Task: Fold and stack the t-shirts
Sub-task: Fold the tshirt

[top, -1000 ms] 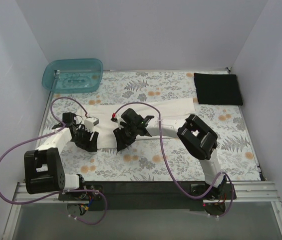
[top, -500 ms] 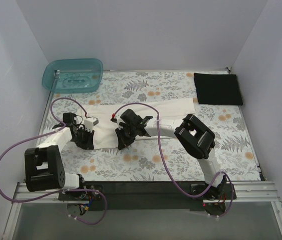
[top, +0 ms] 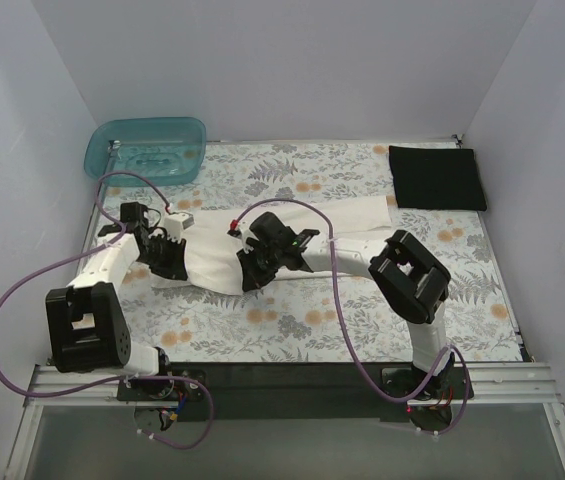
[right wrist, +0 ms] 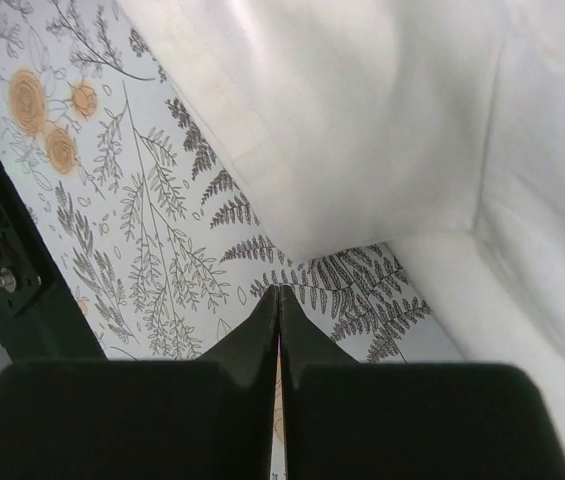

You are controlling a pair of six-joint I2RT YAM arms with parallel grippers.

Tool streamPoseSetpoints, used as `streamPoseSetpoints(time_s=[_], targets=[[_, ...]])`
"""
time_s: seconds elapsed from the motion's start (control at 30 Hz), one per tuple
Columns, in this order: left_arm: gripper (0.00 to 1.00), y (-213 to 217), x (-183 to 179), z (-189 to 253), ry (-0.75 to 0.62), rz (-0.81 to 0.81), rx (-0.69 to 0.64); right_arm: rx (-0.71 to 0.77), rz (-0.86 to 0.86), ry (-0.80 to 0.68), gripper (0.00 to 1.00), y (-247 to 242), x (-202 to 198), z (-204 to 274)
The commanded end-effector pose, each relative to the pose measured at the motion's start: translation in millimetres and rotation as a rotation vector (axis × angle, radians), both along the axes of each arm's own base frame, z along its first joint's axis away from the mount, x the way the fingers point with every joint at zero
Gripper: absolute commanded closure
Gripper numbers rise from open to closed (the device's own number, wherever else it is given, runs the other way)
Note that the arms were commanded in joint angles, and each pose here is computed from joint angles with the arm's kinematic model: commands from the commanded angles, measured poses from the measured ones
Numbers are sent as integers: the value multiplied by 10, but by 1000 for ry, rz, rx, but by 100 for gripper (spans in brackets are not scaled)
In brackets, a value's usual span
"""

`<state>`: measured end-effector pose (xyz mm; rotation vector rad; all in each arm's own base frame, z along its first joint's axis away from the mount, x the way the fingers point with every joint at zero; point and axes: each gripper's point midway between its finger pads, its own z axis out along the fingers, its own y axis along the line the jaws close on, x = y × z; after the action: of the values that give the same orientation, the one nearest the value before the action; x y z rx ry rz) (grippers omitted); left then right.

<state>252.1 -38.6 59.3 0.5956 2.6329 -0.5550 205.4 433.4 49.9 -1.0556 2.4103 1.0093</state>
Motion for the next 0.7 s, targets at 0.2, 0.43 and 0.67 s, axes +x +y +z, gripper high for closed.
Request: streamPoseSetpoints(time_s=[0.2, 0.43, 0.67], targets=[[100, -75, 34, 62, 24, -3, -45, 39, -51, 42, 58, 86, 67, 79], [100, -76, 51, 56, 20, 2, -45, -46, -87, -39, 60, 145, 150, -56], [100, -68, 21, 58, 20, -1, -37, -124, -111, -79, 56, 135, 196, -245]])
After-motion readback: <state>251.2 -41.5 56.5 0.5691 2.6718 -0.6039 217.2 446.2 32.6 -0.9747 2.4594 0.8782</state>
